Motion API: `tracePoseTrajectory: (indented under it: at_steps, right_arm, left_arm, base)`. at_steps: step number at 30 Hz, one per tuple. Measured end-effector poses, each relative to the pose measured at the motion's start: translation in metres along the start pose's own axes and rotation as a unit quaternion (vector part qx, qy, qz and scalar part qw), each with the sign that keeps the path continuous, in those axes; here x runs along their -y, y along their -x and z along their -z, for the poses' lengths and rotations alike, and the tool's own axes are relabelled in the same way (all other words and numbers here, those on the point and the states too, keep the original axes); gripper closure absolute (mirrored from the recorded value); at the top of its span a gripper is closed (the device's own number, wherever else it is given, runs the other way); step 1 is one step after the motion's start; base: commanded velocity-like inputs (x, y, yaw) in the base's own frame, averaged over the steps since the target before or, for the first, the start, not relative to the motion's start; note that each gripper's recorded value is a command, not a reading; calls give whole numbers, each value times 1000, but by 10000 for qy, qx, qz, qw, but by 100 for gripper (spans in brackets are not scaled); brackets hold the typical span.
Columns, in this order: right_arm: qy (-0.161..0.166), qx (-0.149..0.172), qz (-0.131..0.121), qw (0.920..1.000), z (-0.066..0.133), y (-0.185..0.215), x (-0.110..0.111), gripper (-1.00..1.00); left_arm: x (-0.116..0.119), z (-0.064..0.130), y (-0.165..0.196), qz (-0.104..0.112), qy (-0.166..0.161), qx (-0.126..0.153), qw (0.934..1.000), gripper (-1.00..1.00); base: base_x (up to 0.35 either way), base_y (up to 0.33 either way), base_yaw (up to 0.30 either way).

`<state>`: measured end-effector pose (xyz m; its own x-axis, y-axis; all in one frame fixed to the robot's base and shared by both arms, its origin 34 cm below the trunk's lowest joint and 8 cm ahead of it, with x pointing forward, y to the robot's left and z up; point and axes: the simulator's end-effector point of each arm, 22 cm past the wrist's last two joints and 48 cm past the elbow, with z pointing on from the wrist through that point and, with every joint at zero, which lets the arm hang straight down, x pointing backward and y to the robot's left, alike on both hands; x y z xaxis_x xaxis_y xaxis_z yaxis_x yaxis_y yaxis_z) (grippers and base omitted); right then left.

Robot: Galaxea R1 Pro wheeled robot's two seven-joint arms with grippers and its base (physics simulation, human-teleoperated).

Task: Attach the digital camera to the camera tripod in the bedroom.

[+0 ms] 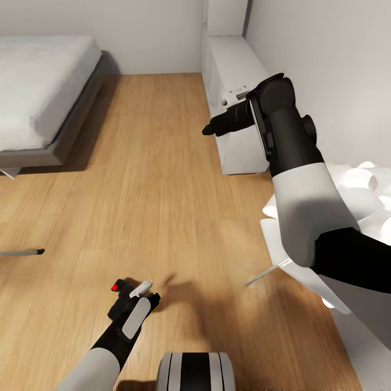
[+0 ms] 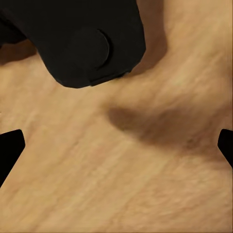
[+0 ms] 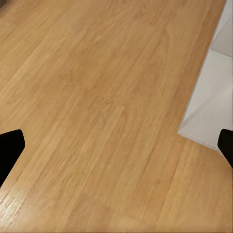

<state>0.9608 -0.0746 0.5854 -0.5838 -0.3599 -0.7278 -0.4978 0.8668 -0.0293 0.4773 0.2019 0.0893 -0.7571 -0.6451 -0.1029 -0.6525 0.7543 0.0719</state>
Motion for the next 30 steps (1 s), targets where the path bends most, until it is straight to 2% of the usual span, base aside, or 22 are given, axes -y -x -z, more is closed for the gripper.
tracePoseTrajectory:
  at_steps: [19,30]
  right_arm:
    - [139,-336,-132,9993,-51,-48,0,-100]
    - [120,-307,-116,9994,-50,-46,1,-100]
  left_arm:
    - [-14,-28,-21,-17,189,-219,9996,-100]
    - [-8,-25,-13,12,111,-134,9998,-100]
  base:
    - [0,0,0]
    - [0,0,0]
